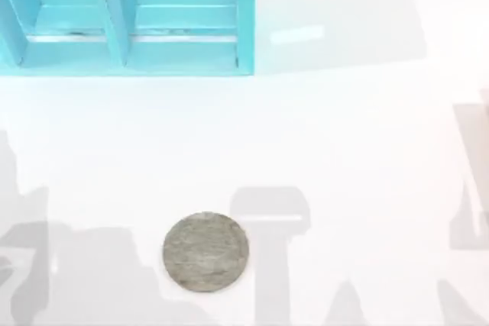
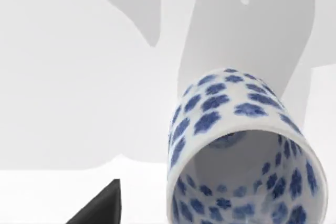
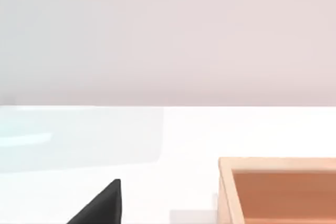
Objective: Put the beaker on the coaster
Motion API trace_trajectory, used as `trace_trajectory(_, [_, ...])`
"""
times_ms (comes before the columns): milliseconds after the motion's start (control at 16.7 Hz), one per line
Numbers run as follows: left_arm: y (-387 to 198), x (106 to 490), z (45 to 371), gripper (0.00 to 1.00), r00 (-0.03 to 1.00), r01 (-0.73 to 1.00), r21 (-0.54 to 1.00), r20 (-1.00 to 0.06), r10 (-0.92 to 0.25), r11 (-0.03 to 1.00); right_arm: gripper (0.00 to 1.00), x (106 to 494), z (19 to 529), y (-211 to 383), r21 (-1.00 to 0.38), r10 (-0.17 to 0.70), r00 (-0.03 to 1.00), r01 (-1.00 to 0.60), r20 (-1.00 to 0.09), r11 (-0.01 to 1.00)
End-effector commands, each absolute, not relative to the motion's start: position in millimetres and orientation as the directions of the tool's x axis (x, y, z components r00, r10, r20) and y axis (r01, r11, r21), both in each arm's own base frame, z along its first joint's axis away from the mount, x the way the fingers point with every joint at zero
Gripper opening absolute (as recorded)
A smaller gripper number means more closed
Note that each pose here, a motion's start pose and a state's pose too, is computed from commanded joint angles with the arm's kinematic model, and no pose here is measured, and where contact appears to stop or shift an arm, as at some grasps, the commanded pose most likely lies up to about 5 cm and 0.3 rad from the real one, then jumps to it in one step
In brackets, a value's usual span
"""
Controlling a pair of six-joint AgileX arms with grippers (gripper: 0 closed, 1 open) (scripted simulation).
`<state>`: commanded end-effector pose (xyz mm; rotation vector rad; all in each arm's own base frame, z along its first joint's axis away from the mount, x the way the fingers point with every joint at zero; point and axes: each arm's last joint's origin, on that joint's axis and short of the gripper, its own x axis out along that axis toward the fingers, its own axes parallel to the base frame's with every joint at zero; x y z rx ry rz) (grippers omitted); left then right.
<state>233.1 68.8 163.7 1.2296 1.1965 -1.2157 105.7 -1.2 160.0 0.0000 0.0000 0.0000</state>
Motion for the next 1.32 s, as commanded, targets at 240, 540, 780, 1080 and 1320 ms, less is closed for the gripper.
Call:
trace_trajectory(240, [68, 228, 138, 1.0, 0.0, 1.0, 0.0, -1.0, 0.001, -0.02, 1.0, 106, 160, -1, 0.0, 0.0, 1.0, 0.0, 0.0, 1.0])
trace_trajectory(540, [68, 228, 138, 0.92, 0.0, 1.0, 0.0, -1.0, 0.001, -0.02, 1.0, 106, 160, -1, 0.0, 0.0, 1.0, 0.0, 0.0, 1.0])
trace_trajectory(780, [68, 228, 138, 0.62, 0.0, 1.0, 0.0, -1.0, 0.001, -0.02, 1.0, 106, 160, -1, 0.0, 0.0, 1.0, 0.0, 0.0, 1.0])
trace_trajectory(1080, [68, 228, 138, 0.25, 0.0, 1.0, 0.0, -1.0, 0.001, -0.02, 1.0, 106, 160, -1, 0.0, 0.0, 1.0, 0.0, 0.0, 1.0])
trace_trajectory(1320, [68, 228, 138, 0.0, 0.0, 1.0, 0.0, -1.0, 0.001, -0.02, 1.0, 106, 160, -1, 0.0, 0.0, 1.0, 0.0, 0.0, 1.0])
